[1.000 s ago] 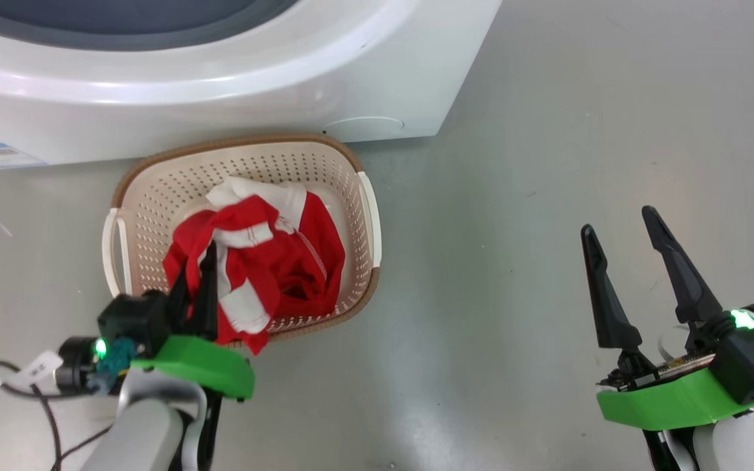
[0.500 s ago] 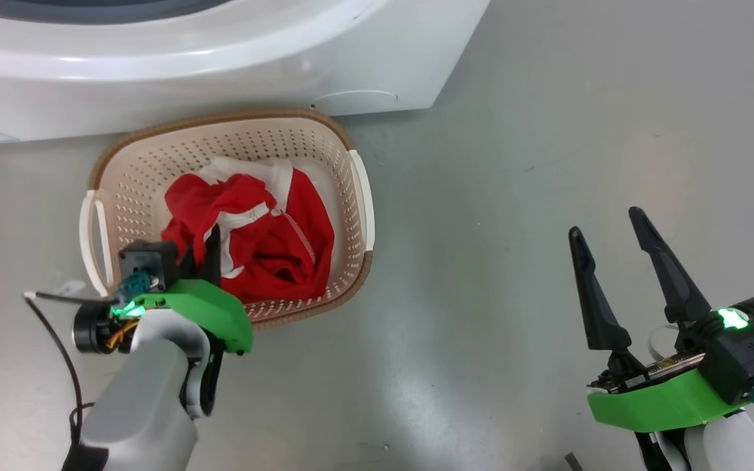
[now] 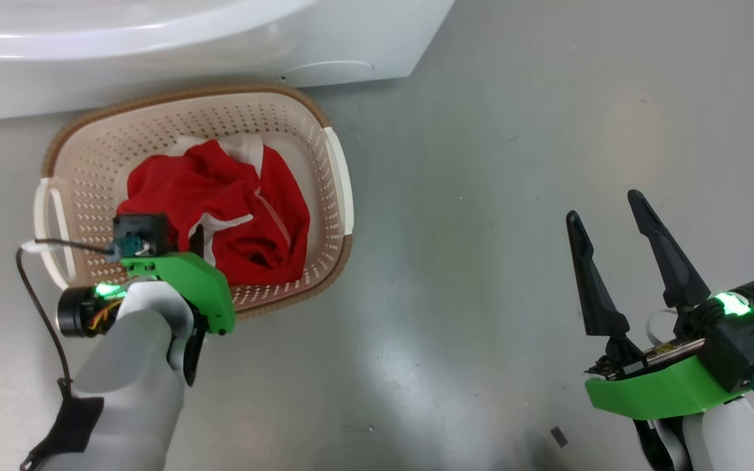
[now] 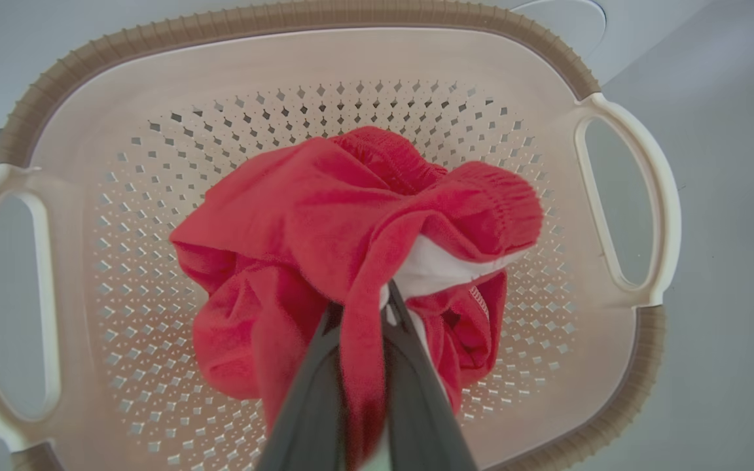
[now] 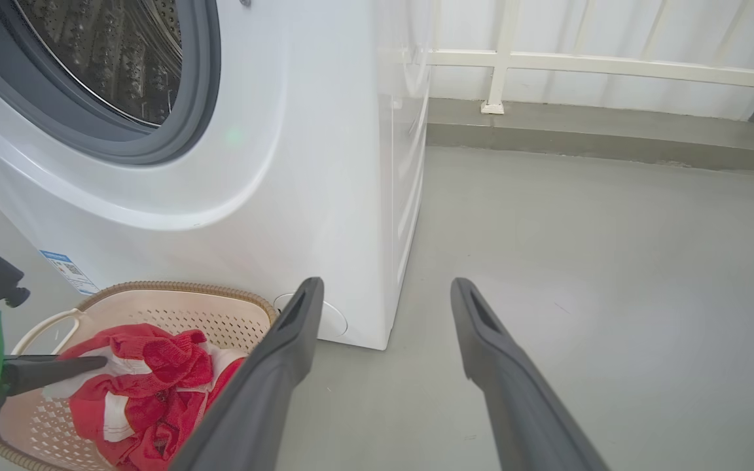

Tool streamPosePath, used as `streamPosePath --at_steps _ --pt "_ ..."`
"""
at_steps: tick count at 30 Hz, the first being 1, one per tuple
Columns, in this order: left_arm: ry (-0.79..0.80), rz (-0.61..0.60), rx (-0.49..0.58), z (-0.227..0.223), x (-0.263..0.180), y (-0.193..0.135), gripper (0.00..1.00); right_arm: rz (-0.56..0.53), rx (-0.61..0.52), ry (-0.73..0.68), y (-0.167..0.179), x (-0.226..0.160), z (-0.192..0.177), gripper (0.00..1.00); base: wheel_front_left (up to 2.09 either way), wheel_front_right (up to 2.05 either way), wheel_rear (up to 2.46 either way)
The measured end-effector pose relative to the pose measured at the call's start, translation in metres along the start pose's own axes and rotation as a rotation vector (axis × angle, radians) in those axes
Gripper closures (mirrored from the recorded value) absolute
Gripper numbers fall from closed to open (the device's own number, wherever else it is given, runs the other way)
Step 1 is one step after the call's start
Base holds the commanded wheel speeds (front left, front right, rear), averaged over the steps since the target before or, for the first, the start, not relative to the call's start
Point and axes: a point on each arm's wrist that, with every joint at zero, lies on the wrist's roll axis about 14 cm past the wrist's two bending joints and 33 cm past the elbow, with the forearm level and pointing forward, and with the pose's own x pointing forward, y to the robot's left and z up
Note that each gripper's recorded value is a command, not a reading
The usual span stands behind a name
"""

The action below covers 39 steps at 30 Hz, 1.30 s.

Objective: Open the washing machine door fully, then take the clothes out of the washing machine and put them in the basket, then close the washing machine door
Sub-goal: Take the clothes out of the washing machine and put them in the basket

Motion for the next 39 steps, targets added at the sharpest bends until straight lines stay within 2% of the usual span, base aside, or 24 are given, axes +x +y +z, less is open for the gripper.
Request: streamPosePath --at_steps 11,13,14,23,28,39 --pt "0.096 -0.015 0.027 -0.014 0.006 -0.004 1.00 -0.010 -0.006 0.000 -0.004 0.002 0.000 0.00 0.00 0.00 0.00" --pt "0.103 -0.013 0.029 -0.015 0.005 -0.003 0.38 -0.010 -0.003 -0.001 -0.004 0.002 0.000 0.00 0.00 0.00 0.00" --pt "0.104 -0.012 0.030 -0.015 0.005 -0.003 0.00 -0.010 -0.002 -0.001 -0.004 0.002 0.000 0.00 0.00 0.00 0.00" --pt "0.064 -0.022 0.020 -0.004 -0.001 -0.001 0.00 -0.001 0.005 -0.011 -0.001 0.002 0.004 0.00 0.00 0.00 0.00" --pt "-0.027 -0.022 0.017 0.016 -0.007 0.003 0.00 0.008 0.009 -0.023 0.003 0.002 0.009 0.00 0.00 0.00 0.00" --pt "-0.238 -0.077 -0.046 0.064 -0.038 -0.014 0.00 0.037 -0.011 -0.070 0.013 -0.002 0.028 0.00 0.00 0.00 0.00"
